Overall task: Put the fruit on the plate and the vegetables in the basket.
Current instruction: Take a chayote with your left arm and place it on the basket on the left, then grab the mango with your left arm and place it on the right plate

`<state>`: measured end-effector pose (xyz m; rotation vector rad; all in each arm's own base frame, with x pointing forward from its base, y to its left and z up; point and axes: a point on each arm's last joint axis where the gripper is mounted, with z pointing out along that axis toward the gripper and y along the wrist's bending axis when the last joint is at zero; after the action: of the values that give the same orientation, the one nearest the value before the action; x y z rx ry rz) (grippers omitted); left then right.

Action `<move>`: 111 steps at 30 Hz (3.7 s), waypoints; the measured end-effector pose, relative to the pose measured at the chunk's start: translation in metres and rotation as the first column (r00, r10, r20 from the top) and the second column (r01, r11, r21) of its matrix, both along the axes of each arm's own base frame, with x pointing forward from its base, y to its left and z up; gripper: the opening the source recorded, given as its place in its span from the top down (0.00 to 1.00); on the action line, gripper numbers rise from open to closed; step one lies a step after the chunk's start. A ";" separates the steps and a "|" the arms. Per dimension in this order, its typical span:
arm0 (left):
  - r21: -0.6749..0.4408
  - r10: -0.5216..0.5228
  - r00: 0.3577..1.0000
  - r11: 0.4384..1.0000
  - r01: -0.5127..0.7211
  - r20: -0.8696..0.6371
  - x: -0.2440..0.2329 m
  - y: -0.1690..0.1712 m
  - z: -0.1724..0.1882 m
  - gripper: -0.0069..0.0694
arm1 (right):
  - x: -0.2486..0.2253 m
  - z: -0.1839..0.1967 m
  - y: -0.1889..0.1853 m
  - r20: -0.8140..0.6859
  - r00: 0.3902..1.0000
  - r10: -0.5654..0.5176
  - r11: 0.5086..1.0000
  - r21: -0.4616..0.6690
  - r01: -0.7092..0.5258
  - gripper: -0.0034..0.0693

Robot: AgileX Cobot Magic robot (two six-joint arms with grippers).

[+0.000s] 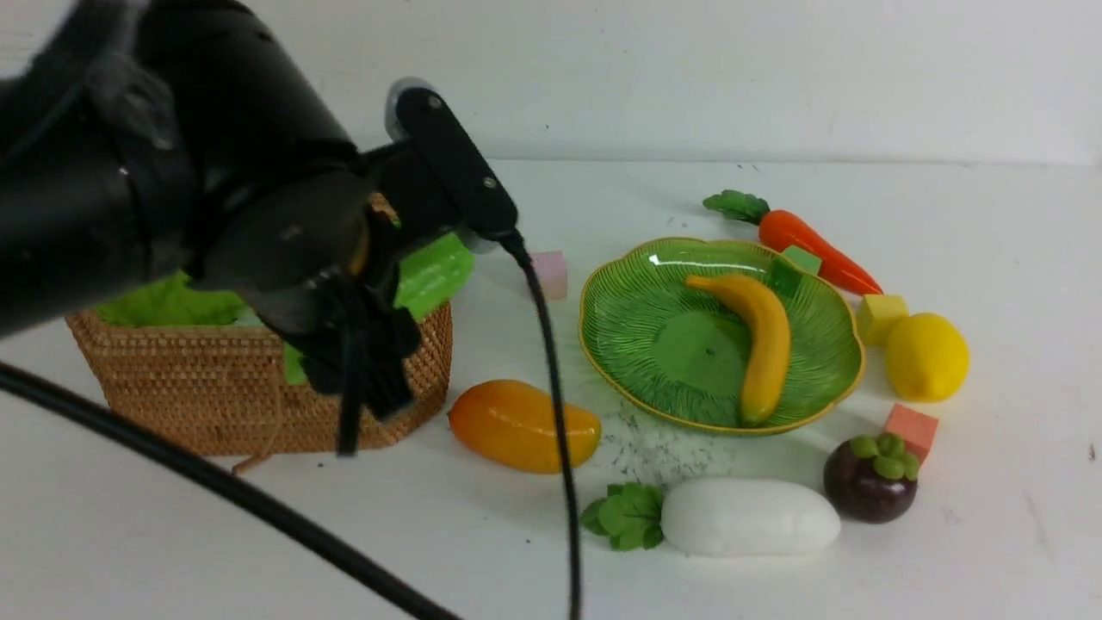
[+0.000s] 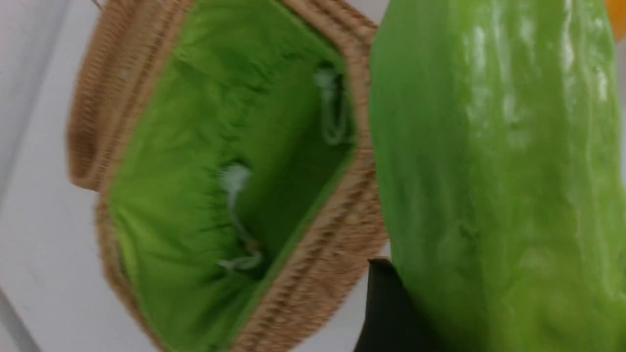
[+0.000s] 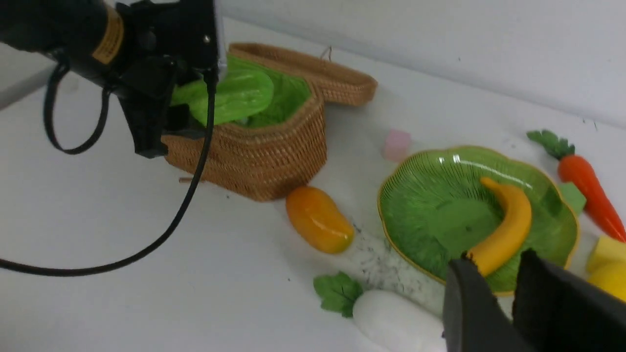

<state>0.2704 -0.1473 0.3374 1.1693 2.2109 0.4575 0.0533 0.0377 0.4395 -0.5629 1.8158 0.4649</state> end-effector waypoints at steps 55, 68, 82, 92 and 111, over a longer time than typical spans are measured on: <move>-0.137 -0.491 0.817 0.871 0.472 -0.303 0.032 -0.088 -0.045 0.45 | -0.024 -0.013 -0.018 -0.105 0.994 0.008 0.999 -0.052 -0.014 0.69; -0.041 -0.531 0.832 0.846 0.532 -0.161 0.081 -0.117 -0.116 0.09 | -0.038 -0.014 -0.030 -0.106 0.994 0.003 1.000 -0.024 -0.006 0.68; 0.034 -0.526 0.830 0.841 0.540 -0.186 0.098 -0.119 -0.158 0.19 | -0.038 -0.014 -0.030 -0.108 0.994 0.003 1.000 -0.023 -0.005 0.67; 0.039 -0.518 0.832 0.844 0.535 -0.198 0.095 -0.115 -0.148 0.19 | -0.038 -0.014 -0.030 -0.109 0.994 0.003 1.000 -0.023 -0.006 0.68; 0.115 -0.524 0.821 0.823 0.556 -0.226 0.079 -0.098 -0.101 0.19 | -0.038 -0.015 -0.030 -0.112 0.994 0.003 1.000 -0.024 -0.006 0.67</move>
<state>0.3494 -0.2455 0.2363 1.9303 1.8784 0.3107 0.0155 0.0079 0.4248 -0.5676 1.9294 0.4857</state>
